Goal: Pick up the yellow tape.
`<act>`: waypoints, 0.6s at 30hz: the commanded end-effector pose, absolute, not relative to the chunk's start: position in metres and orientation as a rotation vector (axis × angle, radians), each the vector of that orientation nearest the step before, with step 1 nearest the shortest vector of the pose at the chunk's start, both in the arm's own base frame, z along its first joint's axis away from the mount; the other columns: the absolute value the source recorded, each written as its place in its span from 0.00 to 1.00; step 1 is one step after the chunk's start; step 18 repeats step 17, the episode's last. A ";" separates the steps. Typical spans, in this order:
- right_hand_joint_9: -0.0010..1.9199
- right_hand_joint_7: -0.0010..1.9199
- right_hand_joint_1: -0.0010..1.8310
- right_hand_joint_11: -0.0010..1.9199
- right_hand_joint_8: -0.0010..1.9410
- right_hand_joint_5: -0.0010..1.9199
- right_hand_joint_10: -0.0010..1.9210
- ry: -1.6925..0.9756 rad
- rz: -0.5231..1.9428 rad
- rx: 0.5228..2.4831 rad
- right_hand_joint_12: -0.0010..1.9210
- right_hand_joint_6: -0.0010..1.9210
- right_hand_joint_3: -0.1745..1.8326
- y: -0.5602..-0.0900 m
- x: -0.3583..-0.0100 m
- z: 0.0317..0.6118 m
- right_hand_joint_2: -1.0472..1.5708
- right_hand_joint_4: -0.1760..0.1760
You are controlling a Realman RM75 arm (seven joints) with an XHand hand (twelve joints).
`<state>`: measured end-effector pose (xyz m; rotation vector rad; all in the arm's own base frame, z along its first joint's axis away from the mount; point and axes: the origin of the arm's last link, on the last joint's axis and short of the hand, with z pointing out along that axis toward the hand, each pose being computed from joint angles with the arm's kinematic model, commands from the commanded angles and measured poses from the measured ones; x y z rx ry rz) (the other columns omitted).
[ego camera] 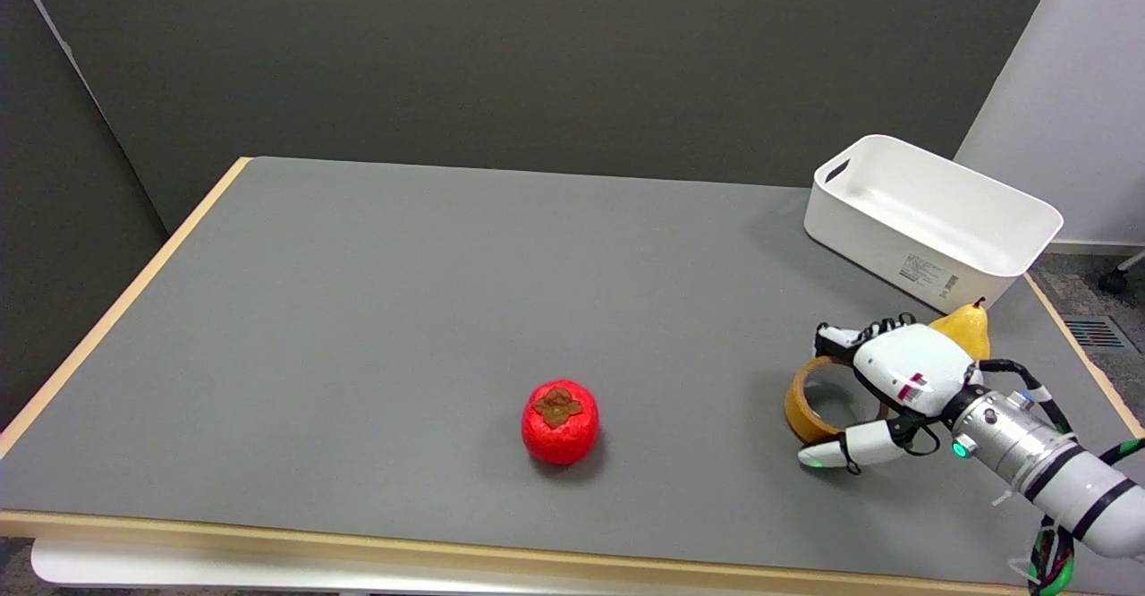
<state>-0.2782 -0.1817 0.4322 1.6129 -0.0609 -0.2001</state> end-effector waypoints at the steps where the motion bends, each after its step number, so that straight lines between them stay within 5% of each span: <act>1: 0.44 0.45 0.65 0.38 0.77 0.33 0.78 0.252 0.005 1.647 1.00 0.77 0.36 -0.229 -0.191 0.432 0.78 0.17; 9: 0.44 0.45 0.65 0.40 0.77 0.33 0.78 0.517 0.129 1.533 1.00 0.77 0.36 -0.276 -0.110 0.460 0.78 0.17; 18: 0.44 0.44 0.65 0.41 0.77 0.33 0.79 0.562 0.082 1.321 1.00 0.77 0.35 -0.339 -0.084 0.523 0.78 0.13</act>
